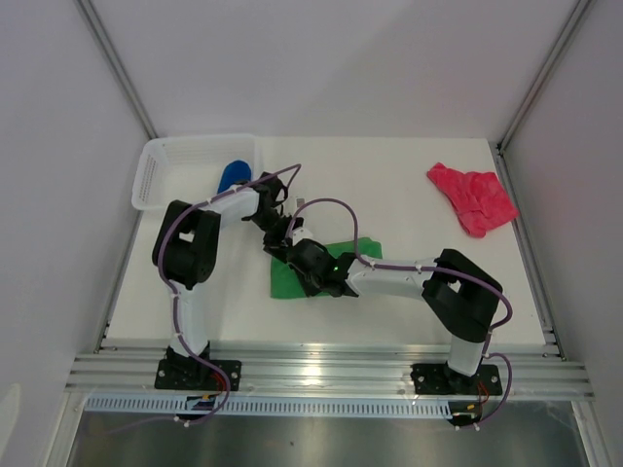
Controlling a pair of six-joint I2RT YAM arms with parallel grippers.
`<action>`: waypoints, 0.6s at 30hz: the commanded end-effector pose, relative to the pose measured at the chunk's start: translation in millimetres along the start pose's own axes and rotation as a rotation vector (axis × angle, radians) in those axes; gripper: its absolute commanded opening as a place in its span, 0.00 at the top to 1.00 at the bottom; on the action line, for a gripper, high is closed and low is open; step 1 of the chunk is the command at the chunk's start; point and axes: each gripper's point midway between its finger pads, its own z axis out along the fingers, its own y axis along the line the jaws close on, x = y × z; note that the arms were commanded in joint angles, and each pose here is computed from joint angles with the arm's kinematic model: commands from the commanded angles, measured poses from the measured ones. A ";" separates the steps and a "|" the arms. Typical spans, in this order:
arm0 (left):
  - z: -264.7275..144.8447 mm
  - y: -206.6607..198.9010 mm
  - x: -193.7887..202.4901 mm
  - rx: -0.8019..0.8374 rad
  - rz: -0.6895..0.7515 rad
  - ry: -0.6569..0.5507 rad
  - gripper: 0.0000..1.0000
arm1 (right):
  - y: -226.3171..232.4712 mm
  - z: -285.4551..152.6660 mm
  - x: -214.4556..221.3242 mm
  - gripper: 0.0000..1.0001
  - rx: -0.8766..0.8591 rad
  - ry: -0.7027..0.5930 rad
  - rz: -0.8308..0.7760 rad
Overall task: Roll the towels
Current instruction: Fold the towel
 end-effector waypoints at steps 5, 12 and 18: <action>-1.2 -10.0 -13.8 0.021 0.004 -0.041 0.52 | 4.2 -11.2 -23.8 1.00 -0.004 -0.081 0.007; -7.4 -11.8 -17.2 -0.014 0.052 -0.062 0.49 | 3.1 -11.7 -25.0 1.00 0.004 -0.080 -0.001; -11.7 -12.6 -24.9 -0.069 0.125 -0.107 0.45 | 2.5 -11.8 -25.6 1.00 0.007 -0.082 -0.006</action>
